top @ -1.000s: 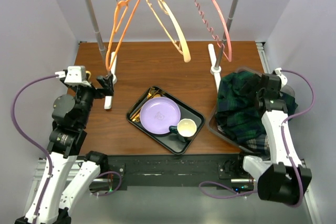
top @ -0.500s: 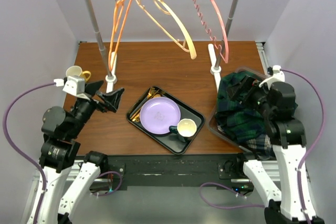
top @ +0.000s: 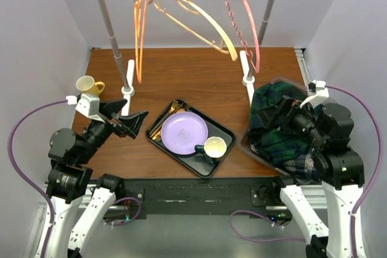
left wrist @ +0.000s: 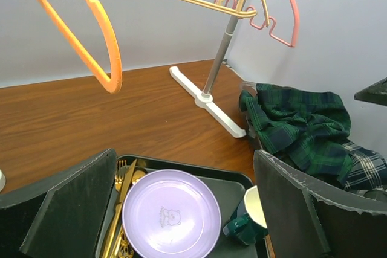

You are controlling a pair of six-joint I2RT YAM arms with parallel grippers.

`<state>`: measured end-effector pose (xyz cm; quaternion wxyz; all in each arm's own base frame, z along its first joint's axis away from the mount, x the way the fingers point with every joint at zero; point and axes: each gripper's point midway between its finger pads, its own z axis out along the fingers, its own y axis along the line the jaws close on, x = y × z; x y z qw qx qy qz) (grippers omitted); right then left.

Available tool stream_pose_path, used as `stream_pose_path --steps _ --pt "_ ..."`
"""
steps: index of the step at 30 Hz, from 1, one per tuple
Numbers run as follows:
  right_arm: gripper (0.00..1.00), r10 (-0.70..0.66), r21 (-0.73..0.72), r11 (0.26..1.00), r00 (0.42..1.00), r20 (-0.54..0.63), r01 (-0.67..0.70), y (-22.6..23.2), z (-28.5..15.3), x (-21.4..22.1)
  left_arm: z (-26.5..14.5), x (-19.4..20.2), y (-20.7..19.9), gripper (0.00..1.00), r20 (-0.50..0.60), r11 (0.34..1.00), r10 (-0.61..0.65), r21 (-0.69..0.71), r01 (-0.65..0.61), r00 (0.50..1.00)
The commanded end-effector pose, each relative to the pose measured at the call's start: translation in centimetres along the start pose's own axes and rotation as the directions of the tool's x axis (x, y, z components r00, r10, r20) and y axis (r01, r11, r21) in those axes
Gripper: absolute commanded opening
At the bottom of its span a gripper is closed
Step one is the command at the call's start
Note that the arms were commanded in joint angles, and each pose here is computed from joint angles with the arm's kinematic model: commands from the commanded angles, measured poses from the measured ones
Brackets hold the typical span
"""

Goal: Remove the skirt from the hanger

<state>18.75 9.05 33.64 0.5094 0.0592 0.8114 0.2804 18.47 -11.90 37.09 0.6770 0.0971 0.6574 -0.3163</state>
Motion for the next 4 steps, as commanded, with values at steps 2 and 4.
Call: stream_pose_path --steps 2,4 --pt "0.99 -0.020 -0.086 0.996 1.000 0.015 0.021 2.30 -1.44 -0.85 -0.24 -0.82 -0.75 1.00 0.030 1.000 -0.002 0.028 0.001 1.000" --pt "0.99 -0.012 -0.087 0.996 1.000 0.014 0.013 2.31 -1.36 -0.87 -0.18 -0.94 -0.75 1.00 0.035 1.000 -0.002 0.028 0.001 0.999"
